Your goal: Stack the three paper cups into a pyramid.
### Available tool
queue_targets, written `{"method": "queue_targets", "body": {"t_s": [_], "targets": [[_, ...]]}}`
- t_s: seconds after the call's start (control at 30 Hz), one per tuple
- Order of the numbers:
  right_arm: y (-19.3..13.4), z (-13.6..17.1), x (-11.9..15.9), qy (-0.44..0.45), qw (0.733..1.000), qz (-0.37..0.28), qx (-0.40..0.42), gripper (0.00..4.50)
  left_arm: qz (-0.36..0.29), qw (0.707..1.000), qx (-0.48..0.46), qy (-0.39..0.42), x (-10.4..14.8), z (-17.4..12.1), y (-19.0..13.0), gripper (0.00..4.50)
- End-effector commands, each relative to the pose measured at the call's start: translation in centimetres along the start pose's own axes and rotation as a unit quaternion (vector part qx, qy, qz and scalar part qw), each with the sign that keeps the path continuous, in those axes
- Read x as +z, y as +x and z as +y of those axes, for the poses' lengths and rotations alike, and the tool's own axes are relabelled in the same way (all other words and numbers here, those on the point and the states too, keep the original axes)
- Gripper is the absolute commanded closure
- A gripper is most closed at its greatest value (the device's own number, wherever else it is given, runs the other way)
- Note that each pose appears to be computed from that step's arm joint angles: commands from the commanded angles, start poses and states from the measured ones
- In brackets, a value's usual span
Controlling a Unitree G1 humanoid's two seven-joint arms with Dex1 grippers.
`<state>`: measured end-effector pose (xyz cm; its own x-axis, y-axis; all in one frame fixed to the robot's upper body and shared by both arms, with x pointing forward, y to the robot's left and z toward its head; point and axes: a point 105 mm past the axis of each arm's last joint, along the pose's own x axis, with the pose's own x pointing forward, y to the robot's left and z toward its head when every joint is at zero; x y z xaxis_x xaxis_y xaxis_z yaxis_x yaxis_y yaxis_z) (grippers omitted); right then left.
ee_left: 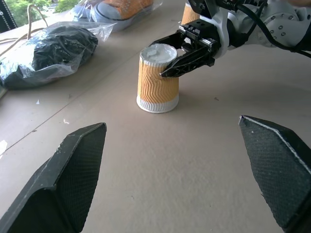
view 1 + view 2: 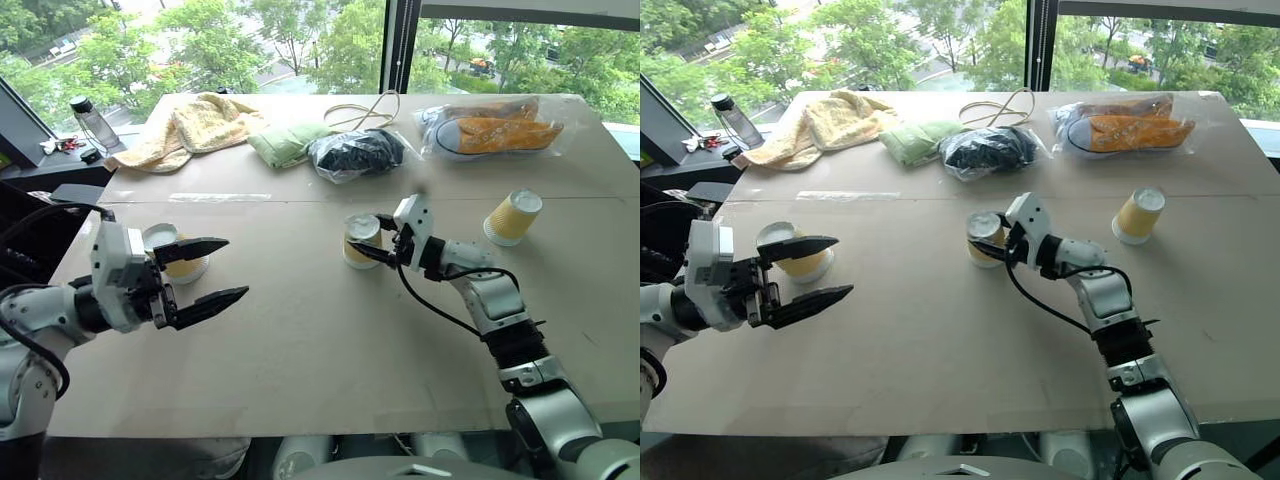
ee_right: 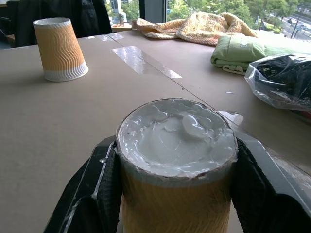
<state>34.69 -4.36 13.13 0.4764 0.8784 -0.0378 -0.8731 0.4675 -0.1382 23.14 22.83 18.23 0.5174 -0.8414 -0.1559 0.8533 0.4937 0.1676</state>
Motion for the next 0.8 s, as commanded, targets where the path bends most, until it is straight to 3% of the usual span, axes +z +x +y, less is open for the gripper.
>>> {"method": "queue_targets", "body": {"t_s": [0.03, 0.13, 0.2, 0.23, 0.3, 0.6, 0.8], "targets": [[-0.4, 0.5, 1.1, -0.003, 1.0, -0.014, 0.02, 2.29, -0.008, 1.0, -0.01, 0.019, 0.9, -0.1, 0.4, 0.0], [-0.4, 0.4, 0.7, -0.003, 1.0, -0.006, 0.017, 2.29, -0.006, 1.0, -0.014, 0.02, 0.9, 0.0, 0.5, 0.0], [-0.4, 0.3, 0.8, -0.008, 1.0, -0.007, 0.013, 1.14, -0.006, 1.0, -0.015, 0.022, 1.0, 0.0, 0.7, 0.0], [-0.5, 0.2, 0.9, -0.005, 1.0, -0.011, 0.01, 0.95, -0.007, 1.0, -0.017, 0.022, 1.1, 0.1, 0.7, 0.0], [-0.9, 0.2, 1.4, 0.001, 1.0, -0.027, 0.011, 0.02, -0.007, 1.0, -0.02, 0.021, 1.2, 0.0, 0.8, 0.0], [-4.0, 0.5, 5.2, -0.032, 0.995, -0.096, -0.003, 0.02, -0.007, 0.999, -0.044, 0.016, 1.6, 0.2, 1.5, 0.0], [-8.7, -3.5, 6.5, -0.079, 0.976, -0.129, -0.158, 0.02, -0.031, 0.997, -0.067, 0.011, 4.5, 0.2, 4.9, 0.0]]}}
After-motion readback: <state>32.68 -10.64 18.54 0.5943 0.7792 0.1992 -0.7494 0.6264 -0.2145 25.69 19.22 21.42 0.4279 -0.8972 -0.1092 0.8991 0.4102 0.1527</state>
